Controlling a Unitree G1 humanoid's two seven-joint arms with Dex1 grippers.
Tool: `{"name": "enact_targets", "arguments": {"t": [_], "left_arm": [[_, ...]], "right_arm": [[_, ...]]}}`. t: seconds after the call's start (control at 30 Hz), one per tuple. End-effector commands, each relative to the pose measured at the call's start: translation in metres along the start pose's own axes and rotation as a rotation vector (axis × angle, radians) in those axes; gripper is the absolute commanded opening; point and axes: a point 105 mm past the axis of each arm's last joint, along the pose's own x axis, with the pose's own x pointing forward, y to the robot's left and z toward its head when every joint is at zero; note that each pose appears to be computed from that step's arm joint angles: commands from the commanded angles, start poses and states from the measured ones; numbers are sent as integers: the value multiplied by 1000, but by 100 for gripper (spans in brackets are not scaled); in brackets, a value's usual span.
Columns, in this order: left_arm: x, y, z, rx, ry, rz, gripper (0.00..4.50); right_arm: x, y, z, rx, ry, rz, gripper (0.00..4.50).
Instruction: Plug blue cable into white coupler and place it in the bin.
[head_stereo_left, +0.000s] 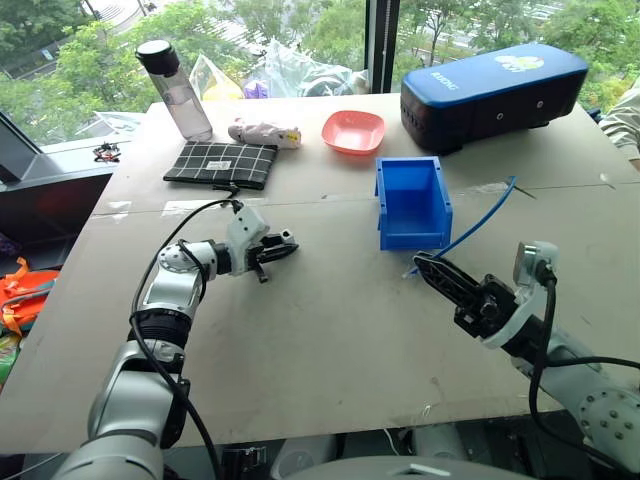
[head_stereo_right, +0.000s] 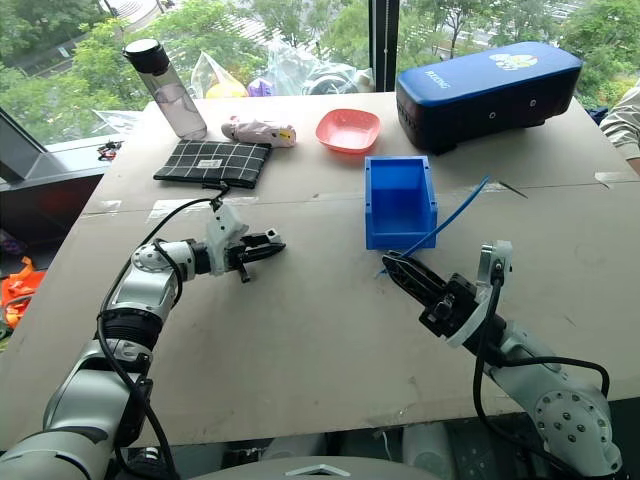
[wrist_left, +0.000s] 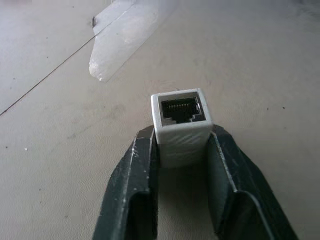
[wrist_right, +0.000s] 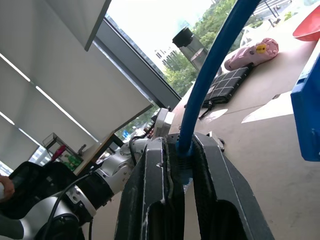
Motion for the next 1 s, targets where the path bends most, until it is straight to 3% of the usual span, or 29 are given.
{"name": "enact_targets", "arguments": {"t": [0.03,0.23,0.47,0.7,1.0], "left_arm": [[2,-10,14,41,-53,-107,54],[36,-69,40,123,-93,-408,54],[81,-119,46,191,-28,-597,54],[94,-128,52,228,18,-651,54],[90,-129,52,254,36,-669,54]], "right_arm": [[-1,9,8,-98,-2,18,0],[12,-3,3,-341,137,37,0],[33,-24,-11,-571,333,145,0],[42,-43,-19,-681,459,221,0],[52,-52,-31,-710,486,246,0]]}}
